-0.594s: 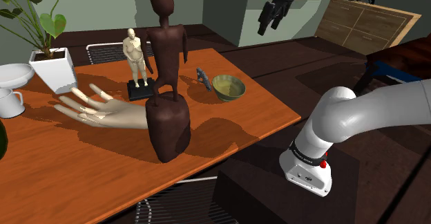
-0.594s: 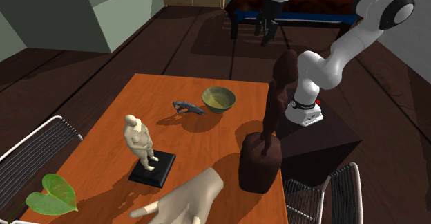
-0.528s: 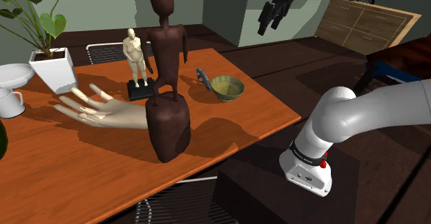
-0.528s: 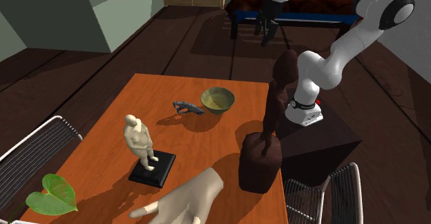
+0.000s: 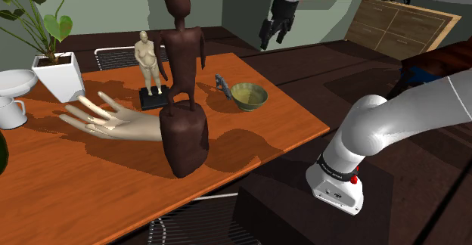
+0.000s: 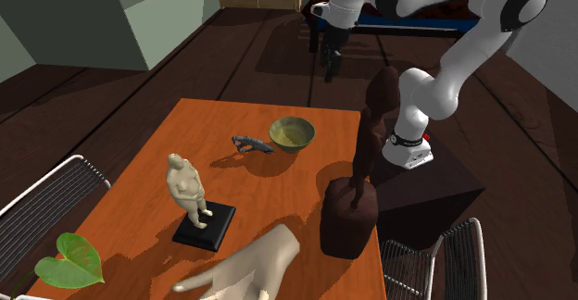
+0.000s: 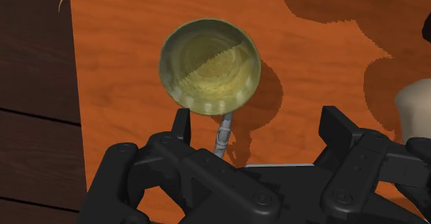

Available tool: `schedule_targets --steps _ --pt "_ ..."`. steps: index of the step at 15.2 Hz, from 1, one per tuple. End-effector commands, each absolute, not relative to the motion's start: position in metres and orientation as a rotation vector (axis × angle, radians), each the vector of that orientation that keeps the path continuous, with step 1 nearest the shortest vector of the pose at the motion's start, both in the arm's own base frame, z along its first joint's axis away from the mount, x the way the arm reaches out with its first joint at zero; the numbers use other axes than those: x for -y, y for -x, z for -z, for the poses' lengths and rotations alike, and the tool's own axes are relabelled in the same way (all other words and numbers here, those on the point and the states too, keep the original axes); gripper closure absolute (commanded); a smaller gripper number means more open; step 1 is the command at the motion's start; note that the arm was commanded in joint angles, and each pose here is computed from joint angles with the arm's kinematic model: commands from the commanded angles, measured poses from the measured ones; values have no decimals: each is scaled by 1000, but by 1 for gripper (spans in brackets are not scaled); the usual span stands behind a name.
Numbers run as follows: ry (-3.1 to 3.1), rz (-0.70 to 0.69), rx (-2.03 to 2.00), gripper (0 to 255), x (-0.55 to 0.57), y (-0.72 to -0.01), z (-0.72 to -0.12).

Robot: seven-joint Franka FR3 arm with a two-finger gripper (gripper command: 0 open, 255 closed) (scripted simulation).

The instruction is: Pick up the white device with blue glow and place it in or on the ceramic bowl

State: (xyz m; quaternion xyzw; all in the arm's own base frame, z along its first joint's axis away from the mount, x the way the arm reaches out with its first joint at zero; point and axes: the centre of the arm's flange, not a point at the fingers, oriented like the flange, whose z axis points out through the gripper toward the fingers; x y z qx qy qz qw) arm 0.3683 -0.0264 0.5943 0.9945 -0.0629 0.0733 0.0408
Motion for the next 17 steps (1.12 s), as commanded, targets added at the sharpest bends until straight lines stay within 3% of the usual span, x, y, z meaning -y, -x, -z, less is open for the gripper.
schedule_targets --steps 1,17 --pt "-3044 -213 215 0 30 -389 -577" --pt "-3028 -109 384 0 58 -548 -429"
